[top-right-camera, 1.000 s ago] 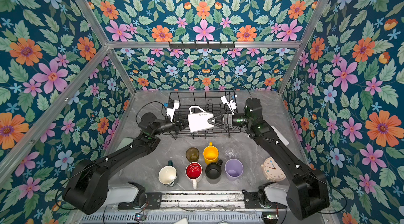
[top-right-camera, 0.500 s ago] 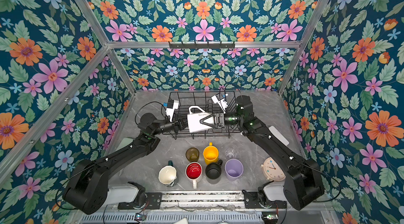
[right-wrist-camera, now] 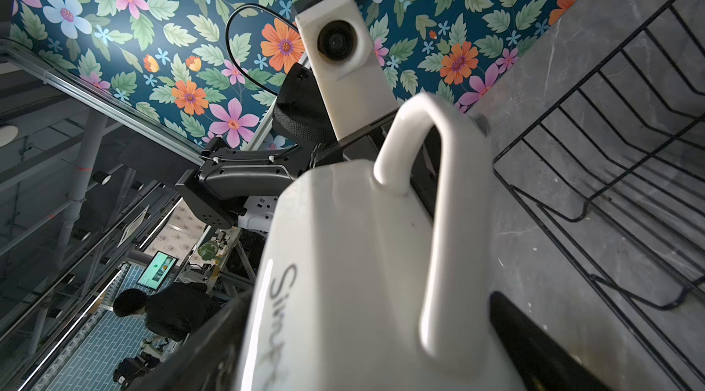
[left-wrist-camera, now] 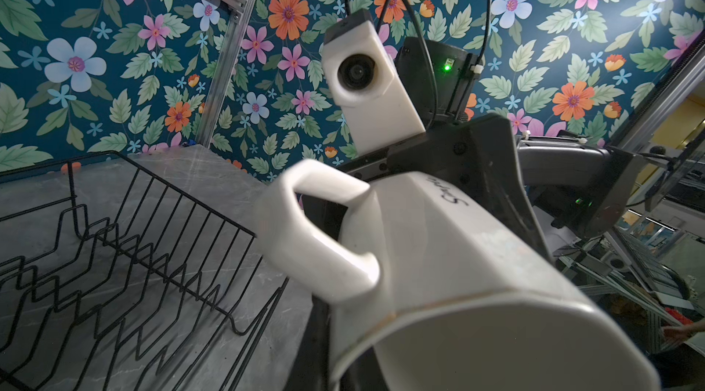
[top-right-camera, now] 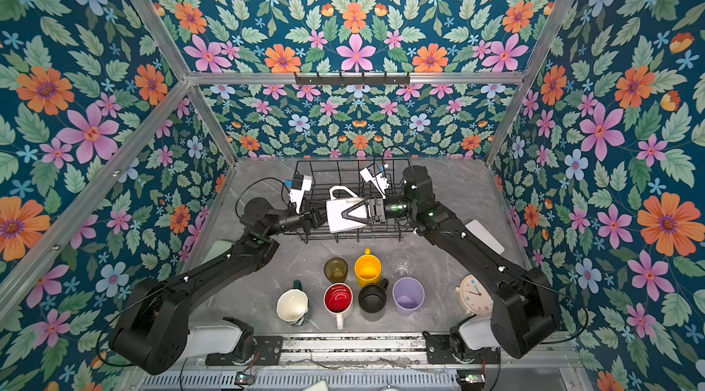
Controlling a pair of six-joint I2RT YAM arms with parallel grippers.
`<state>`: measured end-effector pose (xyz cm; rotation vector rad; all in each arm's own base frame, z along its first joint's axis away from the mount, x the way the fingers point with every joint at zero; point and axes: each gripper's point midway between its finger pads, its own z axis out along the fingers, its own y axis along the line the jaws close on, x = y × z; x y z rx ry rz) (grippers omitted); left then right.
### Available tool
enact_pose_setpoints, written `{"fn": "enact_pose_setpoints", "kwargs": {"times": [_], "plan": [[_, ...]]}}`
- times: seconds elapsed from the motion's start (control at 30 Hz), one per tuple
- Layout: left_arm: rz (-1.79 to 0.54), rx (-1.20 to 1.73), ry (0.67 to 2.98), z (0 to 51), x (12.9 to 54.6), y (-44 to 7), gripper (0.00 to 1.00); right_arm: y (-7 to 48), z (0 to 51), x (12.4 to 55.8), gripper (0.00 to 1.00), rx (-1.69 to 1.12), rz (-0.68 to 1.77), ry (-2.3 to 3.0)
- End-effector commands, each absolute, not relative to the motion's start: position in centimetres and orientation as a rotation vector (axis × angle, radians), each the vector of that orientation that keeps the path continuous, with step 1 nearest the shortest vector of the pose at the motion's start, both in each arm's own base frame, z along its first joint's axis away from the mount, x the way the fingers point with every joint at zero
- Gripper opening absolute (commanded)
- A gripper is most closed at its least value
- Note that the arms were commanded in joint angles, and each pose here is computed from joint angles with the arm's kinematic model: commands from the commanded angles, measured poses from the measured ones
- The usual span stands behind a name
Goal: Load the cups into the dish rack
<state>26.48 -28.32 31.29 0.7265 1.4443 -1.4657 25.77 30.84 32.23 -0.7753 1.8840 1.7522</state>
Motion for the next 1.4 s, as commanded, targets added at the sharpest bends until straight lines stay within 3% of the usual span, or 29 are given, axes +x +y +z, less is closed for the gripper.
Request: {"fn": "enact_pose_setpoints", "kwargs": {"times": [0.0,0.47,0.6,1.37], "plan": [[-1.469,0.783,1.317,33.8,25.3,-28.2,0.0,31.1,31.7,26.0,0.9,-0.767,1.74,1.908],[-1.496,0.798,1.296,34.3,24.9,-28.2,0.0,31.8,30.6,24.9,0.82,-0.814,1.786,1.945],[-1.498,0.802,1.286,34.5,24.8,-28.2,0.0,32.0,30.8,24.2,0.88,-0.856,1.815,1.93],[-1.483,0.778,1.236,35.8,24.5,-27.7,0.0,31.5,30.6,23.9,0.98,-0.812,1.773,1.949]]}}
